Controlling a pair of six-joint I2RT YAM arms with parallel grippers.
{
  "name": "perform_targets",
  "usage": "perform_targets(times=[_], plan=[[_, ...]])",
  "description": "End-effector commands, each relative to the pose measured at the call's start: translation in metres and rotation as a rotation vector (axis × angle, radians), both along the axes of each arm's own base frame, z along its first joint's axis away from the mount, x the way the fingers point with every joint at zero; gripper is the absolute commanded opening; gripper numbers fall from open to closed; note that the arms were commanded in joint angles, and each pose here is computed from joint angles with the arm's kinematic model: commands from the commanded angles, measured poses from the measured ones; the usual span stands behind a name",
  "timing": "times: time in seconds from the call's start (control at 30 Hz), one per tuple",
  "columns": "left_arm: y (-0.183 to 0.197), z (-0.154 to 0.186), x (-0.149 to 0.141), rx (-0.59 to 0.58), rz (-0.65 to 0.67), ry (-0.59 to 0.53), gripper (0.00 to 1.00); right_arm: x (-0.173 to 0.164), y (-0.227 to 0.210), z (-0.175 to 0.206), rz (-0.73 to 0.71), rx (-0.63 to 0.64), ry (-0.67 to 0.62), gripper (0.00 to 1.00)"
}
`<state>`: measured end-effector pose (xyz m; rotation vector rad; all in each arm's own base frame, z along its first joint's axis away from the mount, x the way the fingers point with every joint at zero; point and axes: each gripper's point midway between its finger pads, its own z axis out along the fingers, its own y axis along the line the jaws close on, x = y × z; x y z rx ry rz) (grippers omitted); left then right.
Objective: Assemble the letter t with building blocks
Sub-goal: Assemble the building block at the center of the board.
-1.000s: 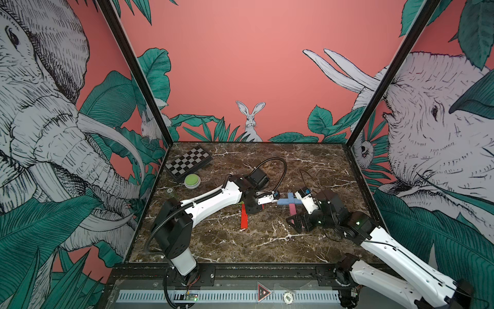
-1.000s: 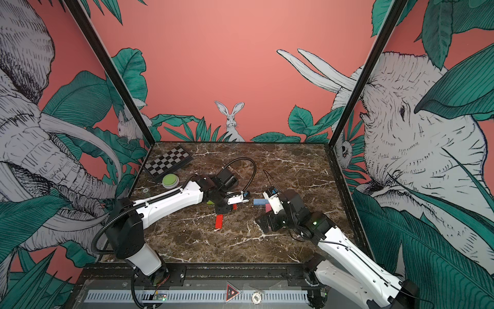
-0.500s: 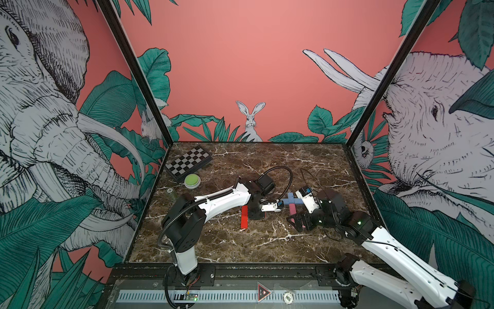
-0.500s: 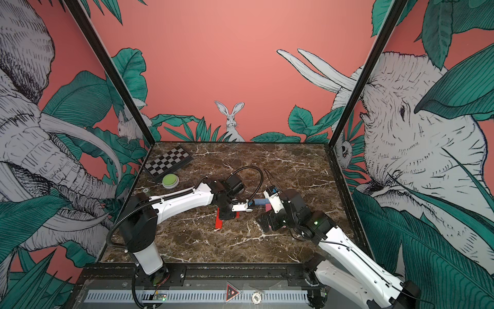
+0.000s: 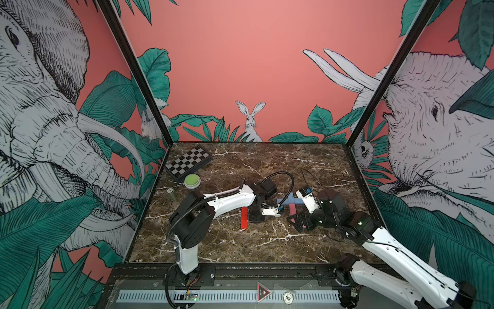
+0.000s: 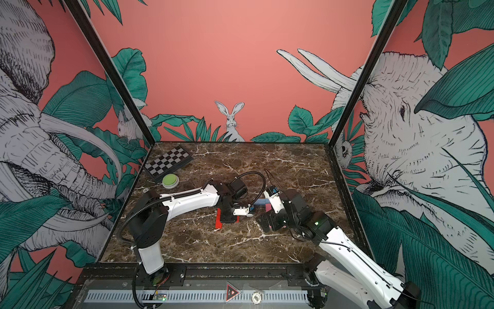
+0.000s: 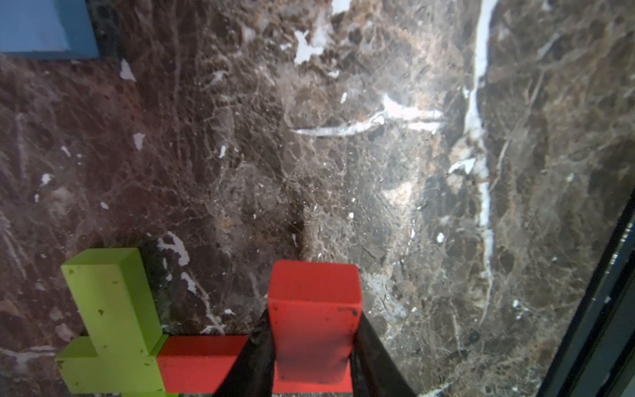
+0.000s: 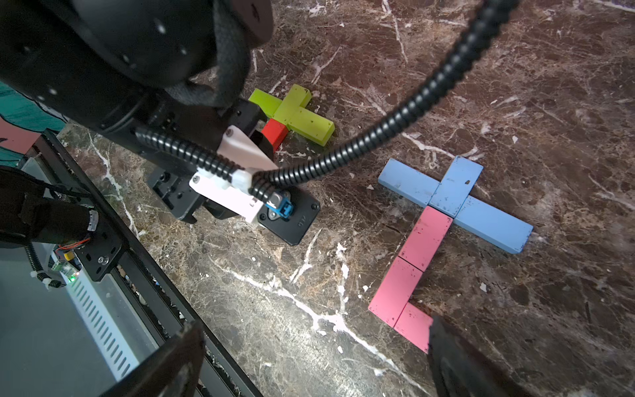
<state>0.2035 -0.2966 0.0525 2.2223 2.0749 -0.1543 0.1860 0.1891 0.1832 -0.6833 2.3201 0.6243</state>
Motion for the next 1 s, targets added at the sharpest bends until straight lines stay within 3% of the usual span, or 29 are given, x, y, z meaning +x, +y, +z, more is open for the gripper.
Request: perform_targets(times=[0.0, 0.97], plan=[[0.007, -0.006, -0.008, 0.045, -0.039, 0.02, 0.36, 0.0, -0.001, 0.006, 0.0, 0.006, -0.018, 0.98], [0.025, -0.035, -0.013, 0.201, -0.069, 0.01, 0.36, -0.002, -0.003, 0.001, -0.002, -0.001, -0.017, 0.98]])
